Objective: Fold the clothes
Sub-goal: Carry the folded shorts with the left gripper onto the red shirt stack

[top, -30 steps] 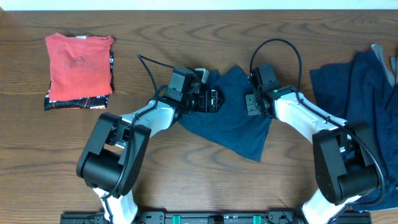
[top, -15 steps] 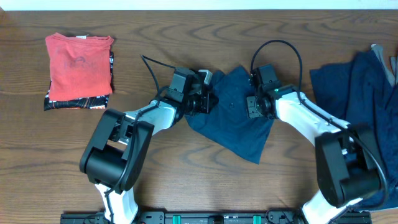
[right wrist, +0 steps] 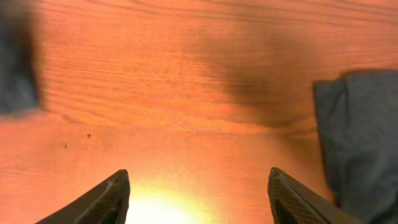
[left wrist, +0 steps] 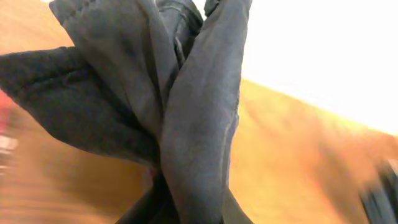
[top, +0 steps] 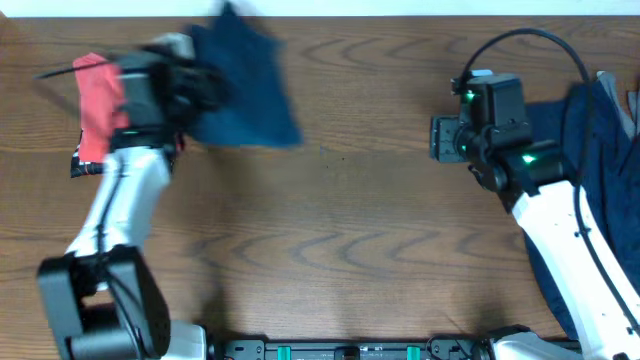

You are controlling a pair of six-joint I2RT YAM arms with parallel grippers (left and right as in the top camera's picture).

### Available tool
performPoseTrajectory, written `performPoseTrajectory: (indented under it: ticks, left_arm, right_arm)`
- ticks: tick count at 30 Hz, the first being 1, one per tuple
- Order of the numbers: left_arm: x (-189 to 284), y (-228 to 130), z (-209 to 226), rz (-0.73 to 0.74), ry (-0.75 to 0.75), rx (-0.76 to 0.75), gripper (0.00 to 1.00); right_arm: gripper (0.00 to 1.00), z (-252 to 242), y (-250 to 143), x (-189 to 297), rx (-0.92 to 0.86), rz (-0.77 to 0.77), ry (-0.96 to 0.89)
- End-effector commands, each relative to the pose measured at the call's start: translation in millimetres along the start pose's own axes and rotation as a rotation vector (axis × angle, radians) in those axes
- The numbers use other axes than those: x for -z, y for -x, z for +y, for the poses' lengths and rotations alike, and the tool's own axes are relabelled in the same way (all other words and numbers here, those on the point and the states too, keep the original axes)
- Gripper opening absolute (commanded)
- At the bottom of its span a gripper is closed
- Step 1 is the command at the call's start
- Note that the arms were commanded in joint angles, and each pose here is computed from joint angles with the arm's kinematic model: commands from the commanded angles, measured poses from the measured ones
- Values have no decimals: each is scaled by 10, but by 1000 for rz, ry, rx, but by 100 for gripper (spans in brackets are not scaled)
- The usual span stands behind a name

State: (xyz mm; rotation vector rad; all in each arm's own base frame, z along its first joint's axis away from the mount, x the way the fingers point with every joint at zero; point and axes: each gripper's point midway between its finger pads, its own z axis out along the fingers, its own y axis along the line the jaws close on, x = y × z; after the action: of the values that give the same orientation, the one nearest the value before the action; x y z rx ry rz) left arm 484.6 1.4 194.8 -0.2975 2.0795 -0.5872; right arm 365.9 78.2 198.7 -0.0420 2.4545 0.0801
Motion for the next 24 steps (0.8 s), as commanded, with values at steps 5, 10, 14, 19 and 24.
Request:
performPoseTrajectory:
  ticks: [5, 10, 14, 19, 24]
  left_arm:
    - [595, 566, 1257, -168, 277, 120, 6]
    - [877, 381, 1952, -134, 406, 255, 10]
    - [1067, 242, 2329, -118, 475, 338, 17]
    - [1291, 222, 2593, -143, 525, 386, 89]
    - [1381, 284, 2607, -170, 516, 398, 98]
  right_arm:
    - [69, -50, -73, 16, 7, 29, -18]
    - [69, -48, -78, 17, 8, 31, -18]
    - [68, -44, -91, 17, 8, 37, -15]
    - [69, -48, -107, 18, 8, 43, -17]
    - [70, -54, -139, 19, 9, 56, -19]
